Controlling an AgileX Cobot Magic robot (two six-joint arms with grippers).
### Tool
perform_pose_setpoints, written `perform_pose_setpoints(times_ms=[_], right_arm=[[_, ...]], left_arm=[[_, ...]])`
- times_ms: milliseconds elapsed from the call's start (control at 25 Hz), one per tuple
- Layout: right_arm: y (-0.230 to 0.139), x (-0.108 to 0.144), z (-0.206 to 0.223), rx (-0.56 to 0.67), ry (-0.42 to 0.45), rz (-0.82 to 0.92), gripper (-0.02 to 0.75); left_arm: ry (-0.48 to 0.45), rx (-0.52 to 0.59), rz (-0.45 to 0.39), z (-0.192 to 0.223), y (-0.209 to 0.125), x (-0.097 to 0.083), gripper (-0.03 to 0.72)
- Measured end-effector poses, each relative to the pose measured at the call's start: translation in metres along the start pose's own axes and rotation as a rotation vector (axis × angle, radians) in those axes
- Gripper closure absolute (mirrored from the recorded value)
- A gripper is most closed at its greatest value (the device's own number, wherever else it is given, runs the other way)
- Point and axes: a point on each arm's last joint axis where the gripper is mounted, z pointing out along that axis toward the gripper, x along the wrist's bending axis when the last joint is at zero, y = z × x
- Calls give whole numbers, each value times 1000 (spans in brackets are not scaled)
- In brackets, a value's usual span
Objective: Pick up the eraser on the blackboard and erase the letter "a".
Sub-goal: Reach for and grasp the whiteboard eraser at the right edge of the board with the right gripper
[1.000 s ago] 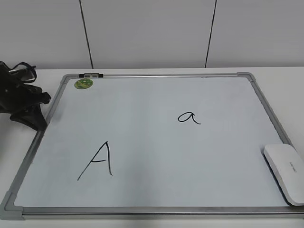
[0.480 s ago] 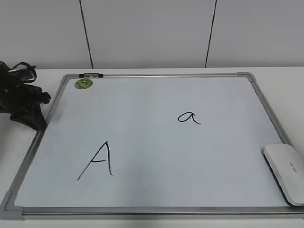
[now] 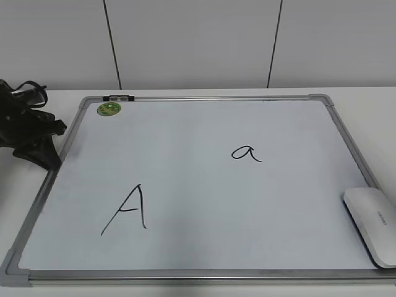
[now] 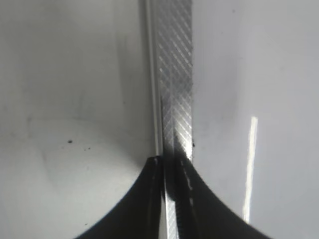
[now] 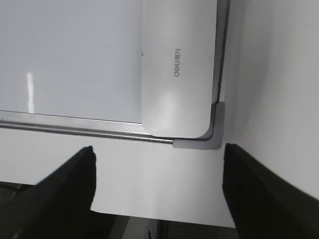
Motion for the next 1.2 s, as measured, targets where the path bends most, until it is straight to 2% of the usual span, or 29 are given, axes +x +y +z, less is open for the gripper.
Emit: perform_pose_setpoints(times_ms=[280, 560, 1200], right_arm=[[13, -5, 28, 49, -1, 12, 149], [26, -9, 55, 55, -8, 4, 111], [39, -18, 114, 106, -23, 7, 109]], left_arm=[[0, 0, 0, 0, 0, 0, 656], [0, 0, 0, 0, 0, 0, 656], [0, 0, -1, 0, 0, 0, 656]])
